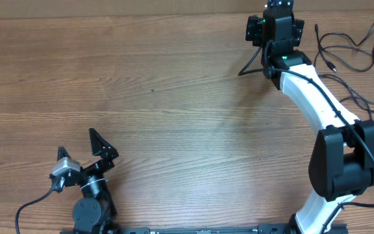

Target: Untangle cables

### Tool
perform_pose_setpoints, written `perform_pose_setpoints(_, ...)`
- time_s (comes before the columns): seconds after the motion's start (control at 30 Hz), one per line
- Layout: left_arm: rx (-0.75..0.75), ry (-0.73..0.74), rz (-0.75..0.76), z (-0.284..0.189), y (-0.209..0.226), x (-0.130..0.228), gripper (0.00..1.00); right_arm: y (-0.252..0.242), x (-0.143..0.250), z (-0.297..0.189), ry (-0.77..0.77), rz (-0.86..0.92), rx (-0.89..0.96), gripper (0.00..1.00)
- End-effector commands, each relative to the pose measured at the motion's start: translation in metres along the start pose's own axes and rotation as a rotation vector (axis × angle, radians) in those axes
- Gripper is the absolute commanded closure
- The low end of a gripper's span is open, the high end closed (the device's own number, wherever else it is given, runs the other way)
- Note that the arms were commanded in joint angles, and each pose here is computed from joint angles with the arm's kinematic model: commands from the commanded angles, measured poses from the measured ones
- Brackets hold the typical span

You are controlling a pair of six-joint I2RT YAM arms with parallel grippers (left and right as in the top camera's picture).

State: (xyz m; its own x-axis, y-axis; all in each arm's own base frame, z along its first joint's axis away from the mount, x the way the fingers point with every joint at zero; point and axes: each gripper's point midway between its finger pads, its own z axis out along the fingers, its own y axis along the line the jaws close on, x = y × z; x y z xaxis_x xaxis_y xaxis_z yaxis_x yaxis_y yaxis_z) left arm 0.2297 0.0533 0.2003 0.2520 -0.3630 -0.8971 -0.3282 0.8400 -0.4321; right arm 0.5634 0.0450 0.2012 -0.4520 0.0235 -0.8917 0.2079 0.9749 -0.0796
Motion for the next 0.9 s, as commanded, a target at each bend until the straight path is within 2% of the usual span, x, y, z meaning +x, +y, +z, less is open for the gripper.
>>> perform_pose_setpoints(0.0,-0.008,0.019,0.03,0.0,0.003,0.006,0.0,-0.003,-0.02,-0.01,-0.042,0.018,-0.003,0.0)
perform_pose_setpoints(0.3,-0.029,0.072,0.072,-0.001,0.01,0.019,0.01,-0.003,-0.02,-0.01,-0.042,0.018,-0.003,0.0)
perform_pose_setpoints(0.53,0.011,0.129,0.1,0.0,0.007,0.031,0.0,-0.004,-0.02,-0.01,-0.042,0.018,-0.003,0.0)
perform_pose_setpoints(0.87,0.357,0.182,0.472,-0.008,-0.037,0.049,0.01,-0.004,-0.02,-0.01,-0.042,0.018,-0.003,0.0)
